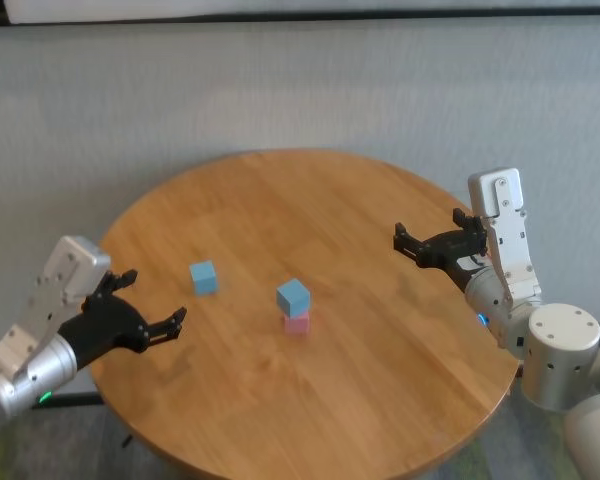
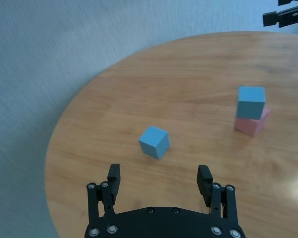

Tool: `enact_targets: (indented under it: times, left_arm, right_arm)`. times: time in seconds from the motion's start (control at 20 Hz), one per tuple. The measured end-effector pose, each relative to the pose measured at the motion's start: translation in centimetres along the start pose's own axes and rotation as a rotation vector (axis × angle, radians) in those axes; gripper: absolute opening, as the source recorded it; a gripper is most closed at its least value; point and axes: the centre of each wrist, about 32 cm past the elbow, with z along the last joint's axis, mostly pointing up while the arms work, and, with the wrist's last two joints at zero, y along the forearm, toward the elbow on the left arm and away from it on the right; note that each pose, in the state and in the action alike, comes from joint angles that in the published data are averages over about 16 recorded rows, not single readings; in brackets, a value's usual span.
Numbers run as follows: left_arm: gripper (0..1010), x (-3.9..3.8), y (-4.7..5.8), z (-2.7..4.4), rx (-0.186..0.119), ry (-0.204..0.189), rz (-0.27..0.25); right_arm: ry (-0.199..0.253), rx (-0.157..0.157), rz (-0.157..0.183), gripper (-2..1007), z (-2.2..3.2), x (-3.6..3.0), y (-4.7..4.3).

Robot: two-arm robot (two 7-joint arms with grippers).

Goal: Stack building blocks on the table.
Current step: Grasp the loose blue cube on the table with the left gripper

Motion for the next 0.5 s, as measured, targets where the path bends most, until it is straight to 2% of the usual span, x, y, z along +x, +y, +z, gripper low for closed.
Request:
enact_targets:
  times: [0.5]
  left_arm:
    - [1001, 1.65, -3.2, 0.33, 0.038, 0.024, -0.009]
  right_arm:
    - [0.001, 0.0, 0.0, 1000, 0.01, -0.04, 0.02]
